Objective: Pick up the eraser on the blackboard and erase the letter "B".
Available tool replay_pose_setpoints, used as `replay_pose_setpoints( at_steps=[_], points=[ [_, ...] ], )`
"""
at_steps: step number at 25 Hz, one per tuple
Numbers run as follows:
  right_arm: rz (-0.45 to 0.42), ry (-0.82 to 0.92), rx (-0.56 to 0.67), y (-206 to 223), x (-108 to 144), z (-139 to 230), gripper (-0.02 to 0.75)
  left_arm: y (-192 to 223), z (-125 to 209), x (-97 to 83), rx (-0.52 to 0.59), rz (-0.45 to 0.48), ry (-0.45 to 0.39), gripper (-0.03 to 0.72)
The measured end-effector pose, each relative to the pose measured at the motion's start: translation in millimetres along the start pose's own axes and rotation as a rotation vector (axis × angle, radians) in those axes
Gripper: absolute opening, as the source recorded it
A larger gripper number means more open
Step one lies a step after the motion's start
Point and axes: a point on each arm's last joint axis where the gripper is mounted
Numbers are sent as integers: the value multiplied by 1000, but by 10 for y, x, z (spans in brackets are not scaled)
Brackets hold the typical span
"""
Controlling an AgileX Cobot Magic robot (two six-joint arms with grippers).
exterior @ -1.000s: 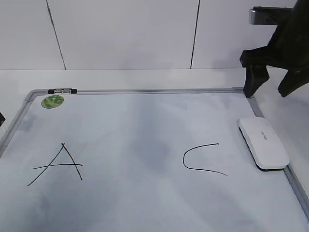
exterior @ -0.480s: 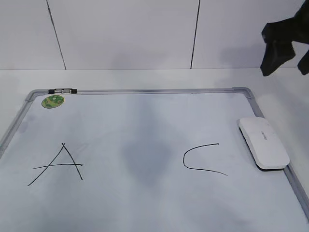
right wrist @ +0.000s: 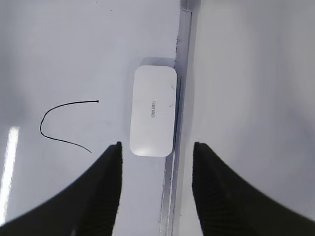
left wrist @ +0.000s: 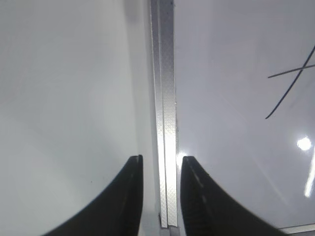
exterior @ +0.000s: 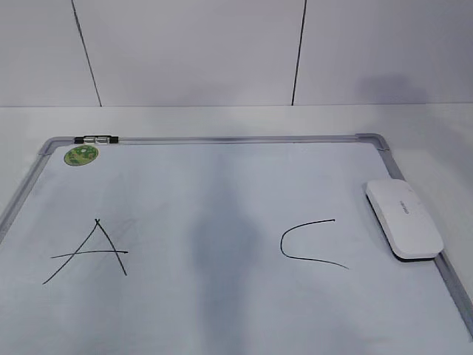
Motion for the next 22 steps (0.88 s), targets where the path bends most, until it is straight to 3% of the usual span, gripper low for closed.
replay_pose_setpoints(
  at_steps=[6, 13, 22],
  points=[
    [18, 1, -62, -319, 39, 373, 331, -344, 190, -18, -113, 11, 15, 208],
    [50, 7, -207, -788, 84, 825, 228, -871, 596, -36, -312, 34, 38, 209],
    [116, 11, -359, -1161, 127, 1405, 217, -1409, 1294, -21, -573, 62, 72, 209]
  ],
)
Point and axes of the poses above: a point on each arm's last joint axis where the gripper is mounted, y pointing out along that axis toward the gripper, x along the wrist's bending axis when the last joint is at zero, z = x × y, and after that the axes turned 13 degrees about -y, right-handed
